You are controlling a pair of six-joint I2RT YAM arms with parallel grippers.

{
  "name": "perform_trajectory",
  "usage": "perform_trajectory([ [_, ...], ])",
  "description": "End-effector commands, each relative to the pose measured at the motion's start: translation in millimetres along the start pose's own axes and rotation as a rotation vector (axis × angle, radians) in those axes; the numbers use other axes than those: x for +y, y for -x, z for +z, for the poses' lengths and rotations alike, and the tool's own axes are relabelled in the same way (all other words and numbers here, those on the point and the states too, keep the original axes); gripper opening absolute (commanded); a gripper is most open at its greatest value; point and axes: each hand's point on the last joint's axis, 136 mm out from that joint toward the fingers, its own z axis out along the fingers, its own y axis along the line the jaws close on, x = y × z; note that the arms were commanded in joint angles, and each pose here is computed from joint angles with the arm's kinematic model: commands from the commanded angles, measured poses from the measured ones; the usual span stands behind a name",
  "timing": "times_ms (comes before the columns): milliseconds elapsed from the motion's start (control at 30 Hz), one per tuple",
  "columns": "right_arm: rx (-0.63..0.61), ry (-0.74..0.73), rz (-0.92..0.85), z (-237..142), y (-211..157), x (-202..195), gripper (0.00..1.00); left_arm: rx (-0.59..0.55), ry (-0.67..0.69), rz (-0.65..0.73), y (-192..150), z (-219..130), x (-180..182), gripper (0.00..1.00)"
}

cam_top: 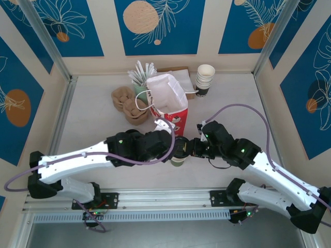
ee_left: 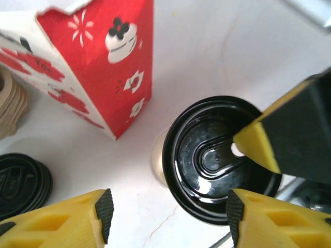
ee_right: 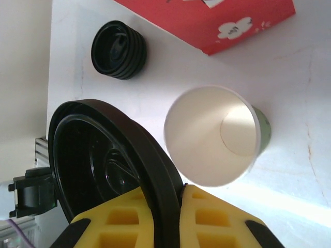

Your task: Pack the takeout coffee

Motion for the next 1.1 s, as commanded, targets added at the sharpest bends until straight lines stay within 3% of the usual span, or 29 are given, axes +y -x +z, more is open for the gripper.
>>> perform_trajectory([
  [0, 0.112, 0.02, 0.001, -24.9, -17.6, 1.0, 0.0, -0.09, -0.096, 0.167, 19.2, -26.4, -13.5, 0.63],
  [133, 0.204, 0.06, 0.043, -42.2, -26.2, 3.3, 0.0, -0.13, -0.173, 0.342, 16.2, -30.4, -25.0, 0.64],
  [333, 0.359, 0.078, 0.065, -61.2, -42.4, 12.0, 0.0, -0.138, -0.135, 0.601, 12.9, -34.1, -44.2, 0.62],
  [533, 0.429, 0.063, 0.091, -61.6, -47.2, 8.6, 0.0, -0.277, -0.336, 0.884, -11.3, -39.8, -79.9, 0.64],
  [667, 0.442, 0.068, 0.1, -62.2, -48.8, 7.0, 0.0, -0.34, -0.347, 0.967, -16.0, -44.5, -77.0, 0.66],
  [800, 0.478, 0.129, 0.124, -60.7, -51.8, 14.0, 0.0, -0.341, -0.298, 1.03, -21.1, -35.6, -70.1, 0.75],
  [1067, 0.508, 0.152, 0.137, -58.9, -56.7, 15.1, 0.0, -0.403, -0.281, 1.064, -23.0, -29.8, -70.2, 0.81],
])
